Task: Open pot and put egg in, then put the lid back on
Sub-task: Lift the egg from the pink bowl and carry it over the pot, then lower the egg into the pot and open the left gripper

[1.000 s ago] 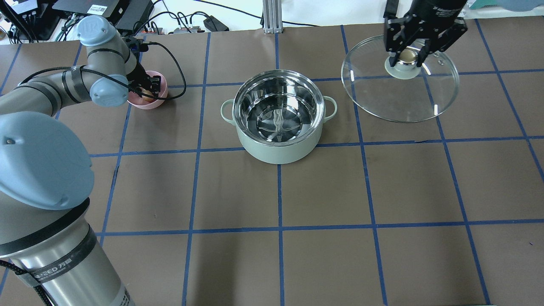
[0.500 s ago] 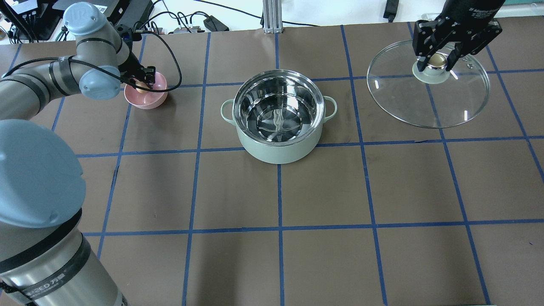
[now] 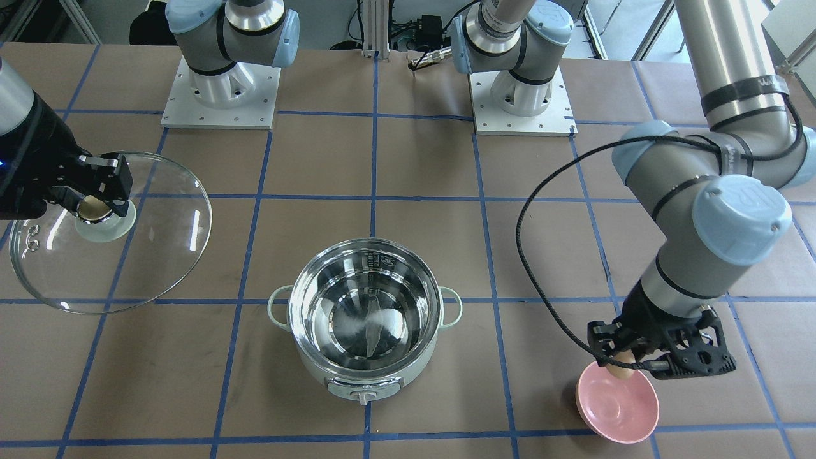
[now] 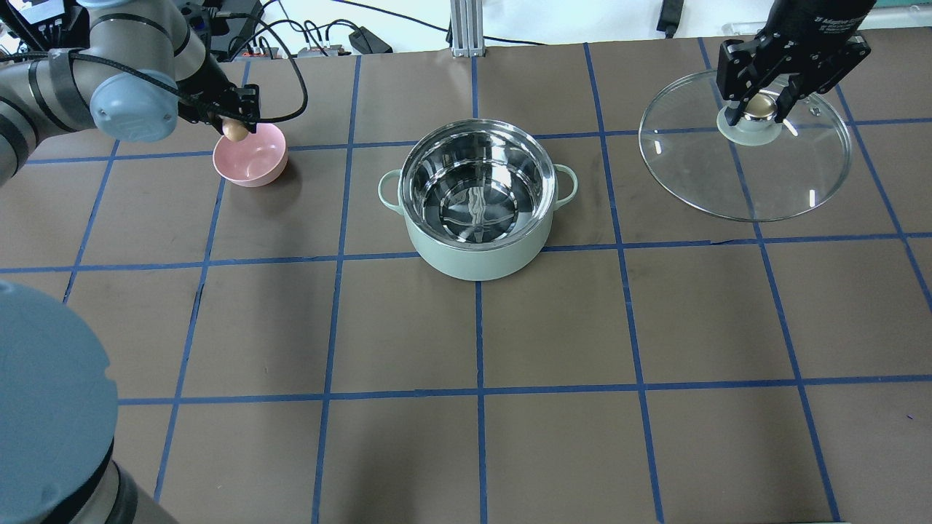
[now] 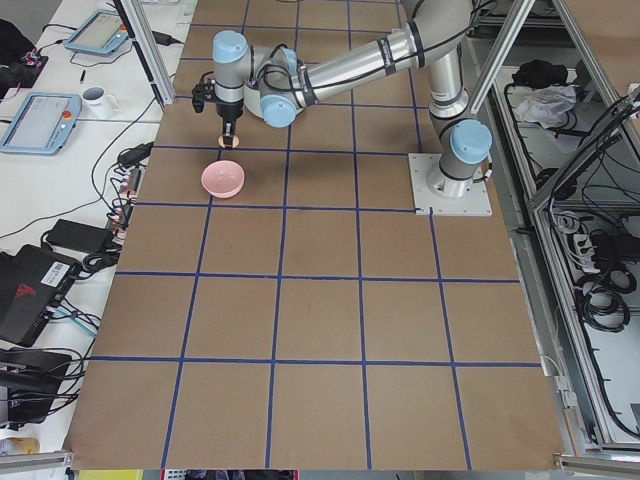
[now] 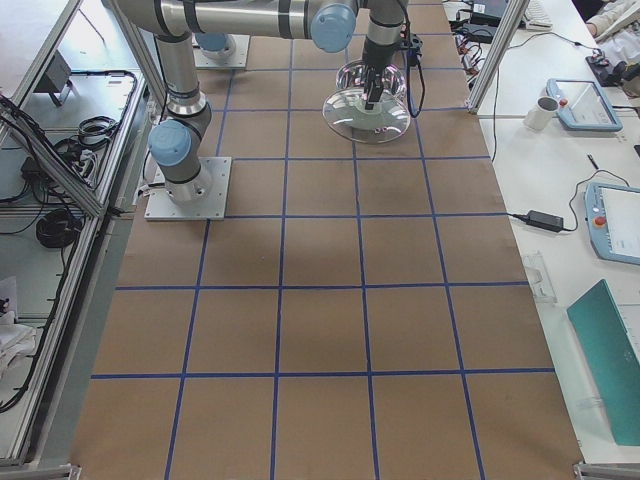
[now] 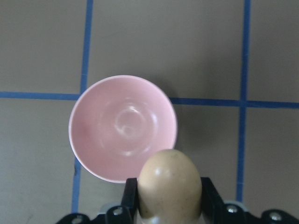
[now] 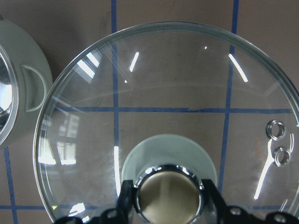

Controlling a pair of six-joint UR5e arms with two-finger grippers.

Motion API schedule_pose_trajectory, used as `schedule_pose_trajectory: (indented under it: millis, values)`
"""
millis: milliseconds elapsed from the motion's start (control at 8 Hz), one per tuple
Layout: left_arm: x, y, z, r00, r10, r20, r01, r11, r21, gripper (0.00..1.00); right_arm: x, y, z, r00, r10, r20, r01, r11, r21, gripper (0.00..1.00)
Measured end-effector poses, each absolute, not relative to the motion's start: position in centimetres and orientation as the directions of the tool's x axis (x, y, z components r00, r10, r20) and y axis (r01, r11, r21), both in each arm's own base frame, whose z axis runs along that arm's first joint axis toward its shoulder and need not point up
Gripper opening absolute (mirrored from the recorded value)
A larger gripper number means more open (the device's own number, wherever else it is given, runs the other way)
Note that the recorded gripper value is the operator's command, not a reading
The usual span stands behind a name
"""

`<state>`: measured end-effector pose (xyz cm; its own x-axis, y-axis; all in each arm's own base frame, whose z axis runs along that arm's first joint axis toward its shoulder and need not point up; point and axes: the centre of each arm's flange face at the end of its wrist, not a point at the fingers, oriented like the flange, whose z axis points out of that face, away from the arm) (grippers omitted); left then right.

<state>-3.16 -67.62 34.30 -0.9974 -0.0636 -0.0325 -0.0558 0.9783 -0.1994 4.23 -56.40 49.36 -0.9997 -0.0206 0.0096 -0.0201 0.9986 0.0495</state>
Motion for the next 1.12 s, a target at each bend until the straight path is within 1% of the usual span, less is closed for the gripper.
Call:
schedule_pose_trajectory:
  millis: [250, 500, 625, 750, 875, 1000, 1125]
  values:
    - [-12.7, -64.8, 37.7, -0.991, -0.132, 0.015, -0.132, 0.969, -0.207, 0.30, 2.7, -56.5, 49.4, -1.000, -0.026, 0.009, -0.025, 0.998, 0.050, 0.08]
    - [-23.6, -61.3, 38.6, -0.982, -0.175, 0.067, -0.185, 0.961, -0.205, 0.30, 0.6, -56.5, 49.3, -1.000, -0.029, 0.004, -0.029, 0.998, 0.055, 0.08]
    - [-27.9, -59.7, 38.0, -0.979, -0.186, 0.083, -0.199, 0.961, -0.190, 0.33, 0.2, -56.5, 49.2, -0.999, -0.035, 0.003, -0.034, 0.998, 0.057, 0.08]
    - [-31.9, -58.4, 36.1, -0.980, -0.182, 0.082, -0.194, 0.967, -0.163, 0.43, 0.0, -56.4, 49.1, -0.999, -0.040, 0.003, -0.040, 0.997, 0.059, 0.08]
    - [-35.0, -57.5, 33.6, -0.984, -0.167, 0.068, -0.175, 0.975, -0.137, 0.46, -0.1, -56.4, 49.1, -0.999, -0.043, 0.006, -0.043, 0.997, 0.062, 0.08]
    - [-36.7, -57.2, 31.2, -0.986, -0.158, 0.053, -0.164, 0.980, -0.114, 0.87, -0.1, -56.4, 49.0, -0.999, -0.045, 0.008, -0.044, 0.997, 0.064, 0.07]
    - [-37.5, -57.2, 29.7, -0.987, -0.154, 0.045, -0.158, 0.983, -0.098, 1.00, -0.2, -56.3, 48.9, -0.999, -0.045, 0.010, -0.045, 0.997, 0.067, 0.07]
